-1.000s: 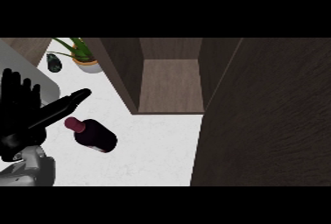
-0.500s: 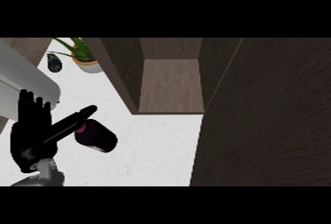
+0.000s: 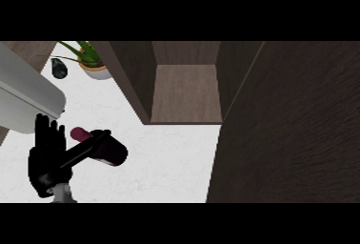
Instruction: Pick up the wine, place it into the cabinet and close the cabinet
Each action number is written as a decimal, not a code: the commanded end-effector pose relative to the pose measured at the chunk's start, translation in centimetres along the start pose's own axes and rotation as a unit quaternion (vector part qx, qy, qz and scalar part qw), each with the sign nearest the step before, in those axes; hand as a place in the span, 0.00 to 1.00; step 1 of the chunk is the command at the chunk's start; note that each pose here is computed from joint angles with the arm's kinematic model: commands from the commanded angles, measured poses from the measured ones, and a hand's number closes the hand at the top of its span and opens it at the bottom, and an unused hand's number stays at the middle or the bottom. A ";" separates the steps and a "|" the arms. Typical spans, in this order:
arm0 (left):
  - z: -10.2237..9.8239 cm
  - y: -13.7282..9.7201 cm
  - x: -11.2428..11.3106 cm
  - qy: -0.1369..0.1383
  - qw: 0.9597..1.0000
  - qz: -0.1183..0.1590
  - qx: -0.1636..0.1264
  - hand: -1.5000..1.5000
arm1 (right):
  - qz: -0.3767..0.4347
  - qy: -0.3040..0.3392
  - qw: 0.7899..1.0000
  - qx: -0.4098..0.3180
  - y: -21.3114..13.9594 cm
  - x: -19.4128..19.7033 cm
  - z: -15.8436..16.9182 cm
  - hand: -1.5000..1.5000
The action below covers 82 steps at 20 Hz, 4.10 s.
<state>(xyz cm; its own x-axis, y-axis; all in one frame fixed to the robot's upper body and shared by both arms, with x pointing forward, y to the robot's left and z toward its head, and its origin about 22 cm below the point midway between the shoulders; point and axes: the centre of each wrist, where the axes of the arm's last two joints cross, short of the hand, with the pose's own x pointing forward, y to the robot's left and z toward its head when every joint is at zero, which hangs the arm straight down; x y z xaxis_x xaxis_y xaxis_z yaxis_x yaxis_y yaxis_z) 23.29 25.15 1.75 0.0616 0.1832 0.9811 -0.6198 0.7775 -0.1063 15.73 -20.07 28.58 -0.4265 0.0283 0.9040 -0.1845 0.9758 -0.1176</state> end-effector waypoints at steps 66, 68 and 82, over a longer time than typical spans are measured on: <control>0.5 -6.5 -7.3 -0.235 0.886 0.027 -0.399 1.00 | -0.022 0.009 1.000 0.016 -0.3 0.9 1.3 0.00; 1.3 -7.6 -4.9 -0.225 0.878 0.058 -0.418 1.00 | -0.021 0.005 1.000 0.014 -0.3 0.8 0.5 0.00; 6.1 -15.7 6.3 -0.205 0.886 0.079 -0.410 1.00 | -0.030 0.015 0.999 0.015 -1.2 -0.3 1.7 0.00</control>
<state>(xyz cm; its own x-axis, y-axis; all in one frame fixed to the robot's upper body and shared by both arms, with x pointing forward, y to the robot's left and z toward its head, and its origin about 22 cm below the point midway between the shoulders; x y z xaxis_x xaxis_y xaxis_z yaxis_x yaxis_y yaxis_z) 28.45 11.92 7.09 -0.3700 0.2238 0.9017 0.1945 0.9677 -0.1603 16.27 -20.60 28.70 -0.4089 0.0195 0.9124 -0.1721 0.9802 -0.0982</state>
